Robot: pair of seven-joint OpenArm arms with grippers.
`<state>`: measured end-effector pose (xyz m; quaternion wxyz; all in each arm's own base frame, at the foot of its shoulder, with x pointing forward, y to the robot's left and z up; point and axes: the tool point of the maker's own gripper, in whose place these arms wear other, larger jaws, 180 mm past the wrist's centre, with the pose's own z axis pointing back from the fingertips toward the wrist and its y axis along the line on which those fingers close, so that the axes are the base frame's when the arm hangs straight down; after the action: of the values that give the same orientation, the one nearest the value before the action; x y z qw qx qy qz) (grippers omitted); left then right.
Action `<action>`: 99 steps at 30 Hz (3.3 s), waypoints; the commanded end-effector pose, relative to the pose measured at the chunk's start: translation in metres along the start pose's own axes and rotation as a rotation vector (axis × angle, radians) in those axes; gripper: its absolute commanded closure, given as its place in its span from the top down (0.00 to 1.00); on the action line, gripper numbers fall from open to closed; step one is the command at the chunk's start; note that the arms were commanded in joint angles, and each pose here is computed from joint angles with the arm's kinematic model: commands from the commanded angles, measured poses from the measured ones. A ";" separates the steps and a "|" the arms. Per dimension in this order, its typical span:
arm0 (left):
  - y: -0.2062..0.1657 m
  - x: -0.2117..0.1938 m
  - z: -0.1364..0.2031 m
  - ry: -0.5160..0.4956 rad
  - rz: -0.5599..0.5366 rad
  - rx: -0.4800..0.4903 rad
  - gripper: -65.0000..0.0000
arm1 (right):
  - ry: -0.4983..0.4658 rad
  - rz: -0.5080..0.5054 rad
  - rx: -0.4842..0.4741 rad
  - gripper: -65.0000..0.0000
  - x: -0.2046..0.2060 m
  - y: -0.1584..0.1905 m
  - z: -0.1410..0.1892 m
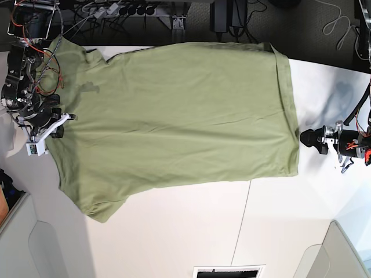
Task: Layout the t-shirt on the table in an organized manner, then fold the t-shirt properly
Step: 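Pull the shirt hem outward with both grippers, then release it, then grasp the shirt's side edge near the collar with both grippers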
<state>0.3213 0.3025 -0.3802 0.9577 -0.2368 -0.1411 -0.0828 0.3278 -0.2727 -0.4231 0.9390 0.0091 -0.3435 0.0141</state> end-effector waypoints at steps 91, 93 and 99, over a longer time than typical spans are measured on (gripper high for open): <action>-0.015 -0.117 0.030 -0.209 0.118 -0.004 0.68 | 0.079 -0.274 0.118 0.44 -0.126 -0.043 0.127; -0.017 -0.120 0.027 -0.199 0.122 -0.010 0.68 | 0.077 -0.284 0.130 0.44 -0.127 -0.039 0.126; -0.042 -0.137 0.010 -0.114 0.081 -0.048 0.68 | 0.065 -0.308 0.165 0.44 -0.124 -0.031 0.126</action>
<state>0.1815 0.2791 -0.3997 0.9419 -0.2766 -0.1889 -0.0235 0.1526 -0.3064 -0.4113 0.9350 0.1406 -0.3059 -0.1110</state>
